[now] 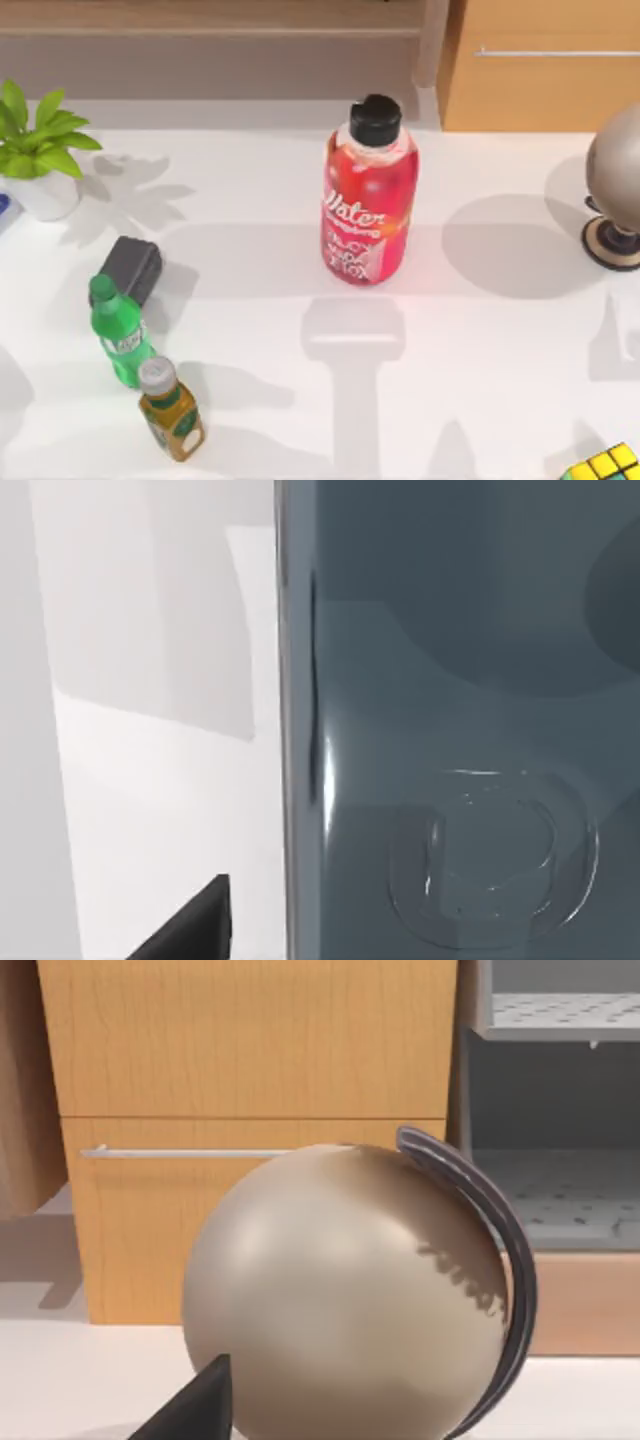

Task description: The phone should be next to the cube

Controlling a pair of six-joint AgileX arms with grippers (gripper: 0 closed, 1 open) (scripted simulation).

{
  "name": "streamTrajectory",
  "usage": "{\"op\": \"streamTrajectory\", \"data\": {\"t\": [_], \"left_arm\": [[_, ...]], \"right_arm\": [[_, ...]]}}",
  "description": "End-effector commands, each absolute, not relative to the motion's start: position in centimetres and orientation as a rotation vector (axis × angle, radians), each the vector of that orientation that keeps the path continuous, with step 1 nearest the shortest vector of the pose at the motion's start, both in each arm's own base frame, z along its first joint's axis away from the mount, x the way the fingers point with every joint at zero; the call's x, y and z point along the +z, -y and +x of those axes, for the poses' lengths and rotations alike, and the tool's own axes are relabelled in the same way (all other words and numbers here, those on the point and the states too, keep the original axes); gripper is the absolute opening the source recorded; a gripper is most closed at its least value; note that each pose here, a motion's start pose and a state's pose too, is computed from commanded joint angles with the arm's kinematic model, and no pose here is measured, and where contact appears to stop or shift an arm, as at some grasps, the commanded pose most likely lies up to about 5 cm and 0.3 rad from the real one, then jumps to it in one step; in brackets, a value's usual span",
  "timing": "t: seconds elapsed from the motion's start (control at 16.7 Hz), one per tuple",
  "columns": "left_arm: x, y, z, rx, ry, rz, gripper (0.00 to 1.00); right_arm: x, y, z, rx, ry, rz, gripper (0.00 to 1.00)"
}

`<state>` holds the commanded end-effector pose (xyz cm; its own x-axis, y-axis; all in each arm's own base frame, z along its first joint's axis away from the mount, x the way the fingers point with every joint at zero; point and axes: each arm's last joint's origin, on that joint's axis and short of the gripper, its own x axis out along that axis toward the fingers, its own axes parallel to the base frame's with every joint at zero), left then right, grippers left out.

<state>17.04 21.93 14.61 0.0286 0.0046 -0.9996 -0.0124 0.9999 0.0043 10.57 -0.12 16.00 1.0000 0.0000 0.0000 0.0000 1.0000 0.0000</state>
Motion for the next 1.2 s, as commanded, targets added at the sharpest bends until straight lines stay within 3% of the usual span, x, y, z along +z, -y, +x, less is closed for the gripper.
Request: {"op": "streamTrajectory", "data": {"t": [0.24,0.66,0.9,1.2], "left_arm": [[14.2,-21.9,17.1,0.013,-1.542,-0.005,1.0],[10.7,-22.0,17.2,0.013,-1.542,-0.006,1.0],[10.6,-22.0,17.2,0.013,-1.542,-0.006,1.0],[10.6,-22.0,17.2,0.013,-1.542,-0.006,0.62]], "right_arm": [[16.0,0.1,10.6,0.0,0.0,0.0,1.0],[16.0,0.1,10.6,0.0,0.0,0.0,1.0],[16.0,0.1,10.6,0.0,0.0,0.0,1.0],[16.0,0.1,10.6,0.0,0.0,0.0,1.0]]}}
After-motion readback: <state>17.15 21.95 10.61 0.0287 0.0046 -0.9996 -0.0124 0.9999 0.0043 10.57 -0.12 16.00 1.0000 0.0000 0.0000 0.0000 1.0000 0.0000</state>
